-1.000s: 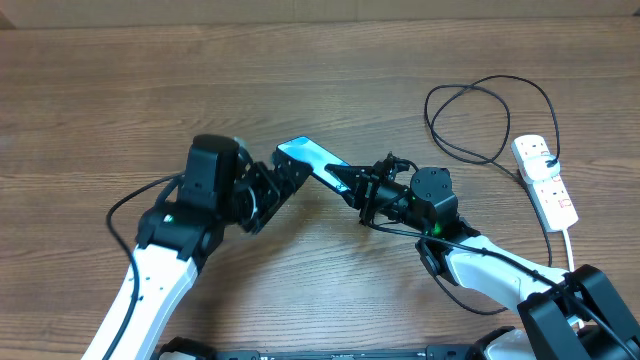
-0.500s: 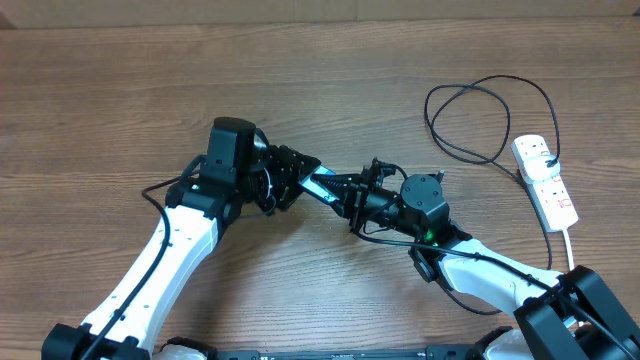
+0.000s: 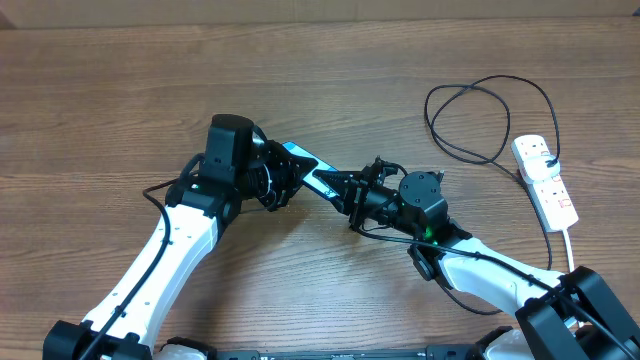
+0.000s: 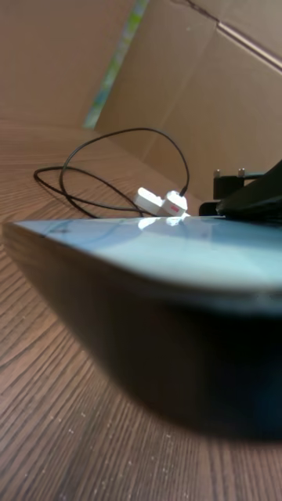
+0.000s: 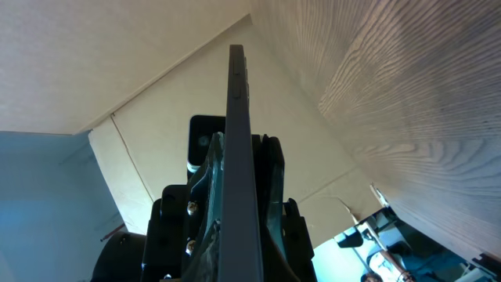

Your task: Plug charger to phone and switch on socket

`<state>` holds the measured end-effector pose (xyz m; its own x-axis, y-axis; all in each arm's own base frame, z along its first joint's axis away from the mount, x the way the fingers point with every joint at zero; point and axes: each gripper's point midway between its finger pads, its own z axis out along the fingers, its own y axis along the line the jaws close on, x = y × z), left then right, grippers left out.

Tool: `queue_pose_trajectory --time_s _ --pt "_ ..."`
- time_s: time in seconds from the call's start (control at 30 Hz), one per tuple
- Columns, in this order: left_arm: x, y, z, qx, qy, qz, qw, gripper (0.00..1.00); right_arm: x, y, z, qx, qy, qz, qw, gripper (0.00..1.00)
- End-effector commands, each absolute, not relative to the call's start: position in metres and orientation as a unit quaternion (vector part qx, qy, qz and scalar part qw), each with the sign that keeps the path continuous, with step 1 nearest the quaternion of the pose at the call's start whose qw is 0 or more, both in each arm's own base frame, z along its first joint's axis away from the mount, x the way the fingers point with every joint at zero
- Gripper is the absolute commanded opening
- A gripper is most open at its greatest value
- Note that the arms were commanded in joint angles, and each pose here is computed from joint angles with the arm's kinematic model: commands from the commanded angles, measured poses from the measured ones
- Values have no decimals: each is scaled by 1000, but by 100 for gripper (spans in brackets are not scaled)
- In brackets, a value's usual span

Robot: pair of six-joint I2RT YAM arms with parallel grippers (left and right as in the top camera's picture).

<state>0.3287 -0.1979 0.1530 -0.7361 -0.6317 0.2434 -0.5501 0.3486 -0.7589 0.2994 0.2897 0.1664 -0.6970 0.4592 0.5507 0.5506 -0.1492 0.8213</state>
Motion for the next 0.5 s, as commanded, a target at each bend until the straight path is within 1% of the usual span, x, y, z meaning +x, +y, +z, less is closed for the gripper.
queue_pose_trajectory --time_s 0.0,0.03,0.2,0.27,0.3,0.37,0.4,0.47 --pt "332 -196 163 -356 812 -461 45 6 299 291 169 -378 -656 -653 28 4" --pt "332 -195 163 -360 810 -462 42 4 299 291 170 -378 -656 -653 28 4" --pt "334 -193 163 -365 807 -462 41 5 299 291 169 -379 -657 -651 29 4" --pt "334 -192 164 -376 802 -463 37 5 299 291 168 -378 -657 -651 30 5" --pt "335 -191 163 -384 798 -463 34 4 298 292 168 -378 -658 -651 30 10" --pt "338 -189 165 -392 793 -466 35 4 297 292 168 -376 -659 -651 33 28" --pt "340 -187 166 -392 791 -468 40 4 296 293 167 -376 -661 -648 37 35" --pt "344 -183 167 -390 791 -468 52 4 292 293 159 -381 -669 -637 49 44"
